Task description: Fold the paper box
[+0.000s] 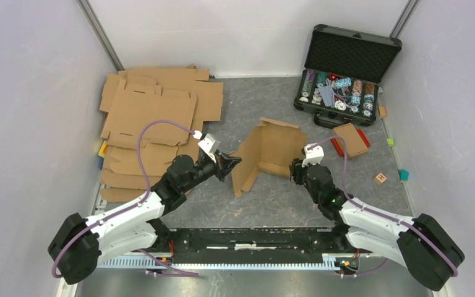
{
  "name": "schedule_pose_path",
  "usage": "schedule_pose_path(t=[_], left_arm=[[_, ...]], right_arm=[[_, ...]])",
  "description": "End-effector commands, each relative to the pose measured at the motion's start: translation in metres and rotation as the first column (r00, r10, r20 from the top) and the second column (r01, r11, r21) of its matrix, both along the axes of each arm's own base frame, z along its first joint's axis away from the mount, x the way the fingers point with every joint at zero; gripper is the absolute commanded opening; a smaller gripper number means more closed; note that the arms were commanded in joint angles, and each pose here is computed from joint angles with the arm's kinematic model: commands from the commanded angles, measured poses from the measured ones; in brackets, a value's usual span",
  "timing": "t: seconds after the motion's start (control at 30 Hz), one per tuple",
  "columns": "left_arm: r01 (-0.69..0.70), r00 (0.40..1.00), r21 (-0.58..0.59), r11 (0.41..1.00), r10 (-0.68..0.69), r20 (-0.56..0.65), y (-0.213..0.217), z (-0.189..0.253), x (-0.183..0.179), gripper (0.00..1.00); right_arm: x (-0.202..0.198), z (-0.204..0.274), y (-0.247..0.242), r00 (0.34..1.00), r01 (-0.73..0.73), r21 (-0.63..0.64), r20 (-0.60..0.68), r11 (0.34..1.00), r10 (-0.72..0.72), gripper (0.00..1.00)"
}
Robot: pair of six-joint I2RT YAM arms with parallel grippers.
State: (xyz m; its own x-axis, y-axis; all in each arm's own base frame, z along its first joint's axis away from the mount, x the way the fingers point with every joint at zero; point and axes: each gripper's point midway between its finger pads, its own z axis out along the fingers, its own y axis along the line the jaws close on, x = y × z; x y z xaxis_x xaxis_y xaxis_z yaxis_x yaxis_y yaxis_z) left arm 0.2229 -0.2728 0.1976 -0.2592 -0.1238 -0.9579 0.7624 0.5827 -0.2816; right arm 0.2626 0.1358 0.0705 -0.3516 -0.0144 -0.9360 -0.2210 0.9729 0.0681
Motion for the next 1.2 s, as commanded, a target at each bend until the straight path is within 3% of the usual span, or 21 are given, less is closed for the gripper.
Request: schedule_pose_path(t=[0.0, 0.13, 0.33, 0.53, 0.67, 0.9, 1.17], left_arm=[[0.047, 0.998, -0.06, 0.997, -0.049, -0.027, -0.011, 0.012, -0.01, 0.03], [-0.003, 0.999, -0.035, 0.999, 0.002, -0.044, -0.004, 0.007, -0.006, 0.02], [-0.03, 0.998, -0.023, 0.999, 0.029, -0.056, -0.001, -0.001, -0.006, 0.02], [-0.038, 0.998, -0.013, 0.999, 0.037, -0.057, -0.001, 0.0, -0.005, 0.02], [-0.039, 0.998, -0.003, 0.999, 0.039, -0.056, -0.001, 0.0, -0.006, 0.02], [-0.041, 0.997, 0.005, 0.999, 0.041, -0.058, -0.002, -0.002, -0.006, 0.03], [-0.039, 0.998, 0.014, 0.999, 0.039, -0.057, -0.004, -0.002, -0.008, 0.04]], right_arm=[[0.01, 0.021, 0.023, 0.999, -0.043, 0.091, 0.023, 0.995, 0.041, 0.56], [0.004, -0.007, 0.011, 0.998, -0.024, -0.013, -0.051, 1.0, 0.024, 0.68], [-0.011, -0.042, -0.004, 0.992, -0.043, -0.107, -0.125, 0.993, 0.029, 0.72], [-0.015, -0.042, 0.0, 0.989, -0.097, -0.127, -0.123, 0.987, 0.081, 0.7], [-0.019, -0.042, 0.003, 0.983, -0.13, -0.156, -0.147, 0.979, 0.107, 0.78], [-0.024, -0.056, -0.002, 0.976, -0.115, -0.179, -0.206, 0.977, 0.077, 0.71], [-0.021, -0.04, 0.011, 0.979, -0.116, -0.1, -0.182, 0.988, 0.097, 0.59]])
